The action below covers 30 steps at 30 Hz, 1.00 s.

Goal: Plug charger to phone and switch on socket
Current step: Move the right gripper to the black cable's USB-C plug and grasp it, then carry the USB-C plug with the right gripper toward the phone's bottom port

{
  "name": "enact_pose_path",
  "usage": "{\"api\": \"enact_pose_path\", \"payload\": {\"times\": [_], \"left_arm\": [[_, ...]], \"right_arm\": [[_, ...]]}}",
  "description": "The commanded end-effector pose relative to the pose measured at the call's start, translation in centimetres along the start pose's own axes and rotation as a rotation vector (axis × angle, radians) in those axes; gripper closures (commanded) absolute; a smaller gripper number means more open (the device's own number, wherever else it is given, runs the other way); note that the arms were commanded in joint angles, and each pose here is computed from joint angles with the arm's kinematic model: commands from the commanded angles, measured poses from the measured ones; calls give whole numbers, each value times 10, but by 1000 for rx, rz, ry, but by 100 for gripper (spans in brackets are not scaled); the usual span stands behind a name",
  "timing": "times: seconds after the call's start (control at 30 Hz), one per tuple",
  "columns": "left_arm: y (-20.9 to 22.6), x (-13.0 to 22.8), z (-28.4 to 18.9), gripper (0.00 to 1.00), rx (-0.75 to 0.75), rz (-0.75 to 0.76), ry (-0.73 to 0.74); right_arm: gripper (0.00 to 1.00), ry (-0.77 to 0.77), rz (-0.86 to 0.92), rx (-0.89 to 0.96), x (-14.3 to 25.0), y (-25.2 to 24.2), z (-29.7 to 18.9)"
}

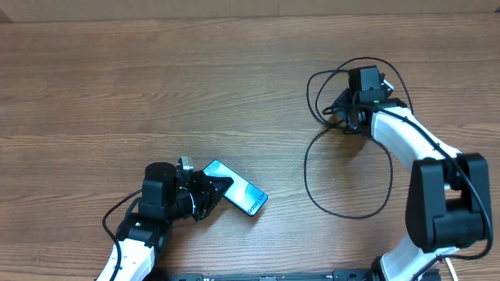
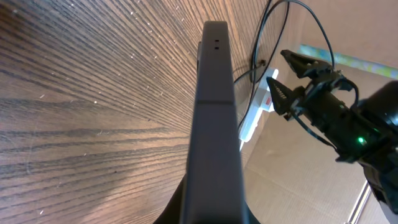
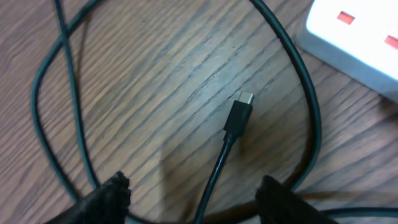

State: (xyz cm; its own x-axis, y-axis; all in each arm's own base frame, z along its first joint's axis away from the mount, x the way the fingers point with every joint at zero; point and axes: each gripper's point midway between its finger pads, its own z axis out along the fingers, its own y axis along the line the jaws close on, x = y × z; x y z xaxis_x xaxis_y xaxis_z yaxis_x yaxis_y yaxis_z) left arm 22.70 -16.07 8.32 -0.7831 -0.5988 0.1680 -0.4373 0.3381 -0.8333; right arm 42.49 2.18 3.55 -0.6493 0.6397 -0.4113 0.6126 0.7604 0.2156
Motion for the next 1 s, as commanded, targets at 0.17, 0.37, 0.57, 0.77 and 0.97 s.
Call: {"api": "enact_pose_path", "payload": {"times": [0.17,0.37,0.57,0.77,0.97], "left_arm": [[-9,3,-1,96,27,30,23],[-9,3,-1,96,27,30,23],[-9,6,-2,96,30,28,43],[-9,8,-2,95,32,27,49],[-11,11,-2,96,43,32,70]], "right_arm": [[47,12,27,34,2,-3,16],[48,37,75,63,10,-9,26],[57,42,124,52,12,-7,33],[84,70,121,50,18,-7,33],[96,79,101,0,15,4,26]]}}
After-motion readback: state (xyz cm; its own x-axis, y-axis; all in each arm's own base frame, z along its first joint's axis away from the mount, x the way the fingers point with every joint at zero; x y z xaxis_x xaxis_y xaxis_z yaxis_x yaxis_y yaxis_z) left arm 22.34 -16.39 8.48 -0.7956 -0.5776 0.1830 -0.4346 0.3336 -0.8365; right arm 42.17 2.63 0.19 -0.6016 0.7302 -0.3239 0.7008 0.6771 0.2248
